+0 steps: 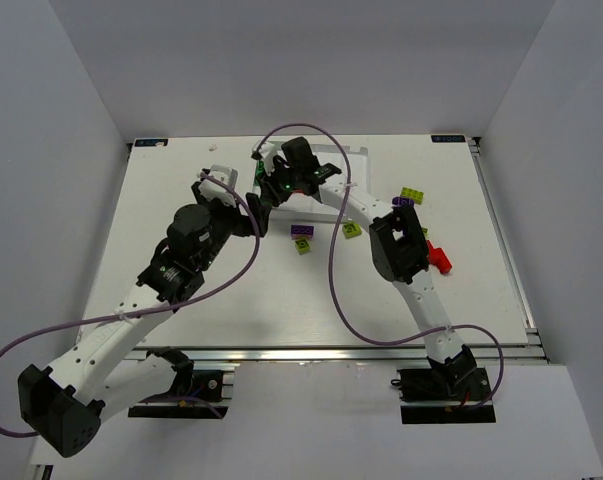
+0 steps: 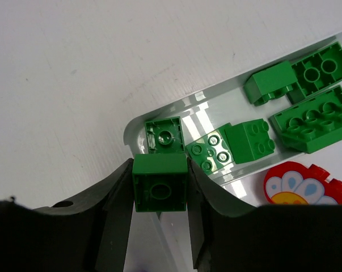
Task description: Sort the legos into containers by color
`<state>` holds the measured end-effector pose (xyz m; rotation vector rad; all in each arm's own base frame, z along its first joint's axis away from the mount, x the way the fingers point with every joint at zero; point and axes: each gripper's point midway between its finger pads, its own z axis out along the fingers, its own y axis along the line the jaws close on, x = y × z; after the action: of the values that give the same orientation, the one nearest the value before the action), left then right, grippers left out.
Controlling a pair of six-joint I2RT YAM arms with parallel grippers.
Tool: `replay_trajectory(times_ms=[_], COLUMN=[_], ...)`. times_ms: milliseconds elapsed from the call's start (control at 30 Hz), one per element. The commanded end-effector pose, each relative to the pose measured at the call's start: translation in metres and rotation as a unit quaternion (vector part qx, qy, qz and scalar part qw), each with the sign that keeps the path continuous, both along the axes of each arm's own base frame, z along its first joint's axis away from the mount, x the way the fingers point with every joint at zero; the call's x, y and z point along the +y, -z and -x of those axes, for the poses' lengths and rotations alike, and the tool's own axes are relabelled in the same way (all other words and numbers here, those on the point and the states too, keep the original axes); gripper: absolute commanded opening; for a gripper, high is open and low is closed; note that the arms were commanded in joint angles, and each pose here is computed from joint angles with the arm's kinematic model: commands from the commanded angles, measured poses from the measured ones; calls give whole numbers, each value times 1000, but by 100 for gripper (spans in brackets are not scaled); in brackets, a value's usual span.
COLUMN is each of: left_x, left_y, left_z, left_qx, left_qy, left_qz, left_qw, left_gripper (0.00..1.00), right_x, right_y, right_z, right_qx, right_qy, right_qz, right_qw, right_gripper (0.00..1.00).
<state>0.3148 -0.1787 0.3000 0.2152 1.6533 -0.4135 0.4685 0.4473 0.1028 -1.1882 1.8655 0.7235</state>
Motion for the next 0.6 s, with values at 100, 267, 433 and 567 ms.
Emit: replay_trajectory(times_ms=[100,267,433,567], left_x=[-16,-14,-13,-13], left_y=[19,19,18,18], left_z=[-2,-3,-2,-2], left_qx=[25,24,23,23], left_qy=[31,27,25,26], left_qz=[-6,-7,-7,-7], left_qw=[999,999,999,999], left_gripper=[98,98,98,98], right_x=[11,19,26,25], right_y=[-33,-23,-13,-14], right_z=[-25,-28,-30,-32], right_qx=[-53,-58,-62,-67], right_qy=[16,14,16,22], right_qz=[-35,-36,-31,-29], right_qw=[998,998,997,997], right_gripper=[6,24,51,61])
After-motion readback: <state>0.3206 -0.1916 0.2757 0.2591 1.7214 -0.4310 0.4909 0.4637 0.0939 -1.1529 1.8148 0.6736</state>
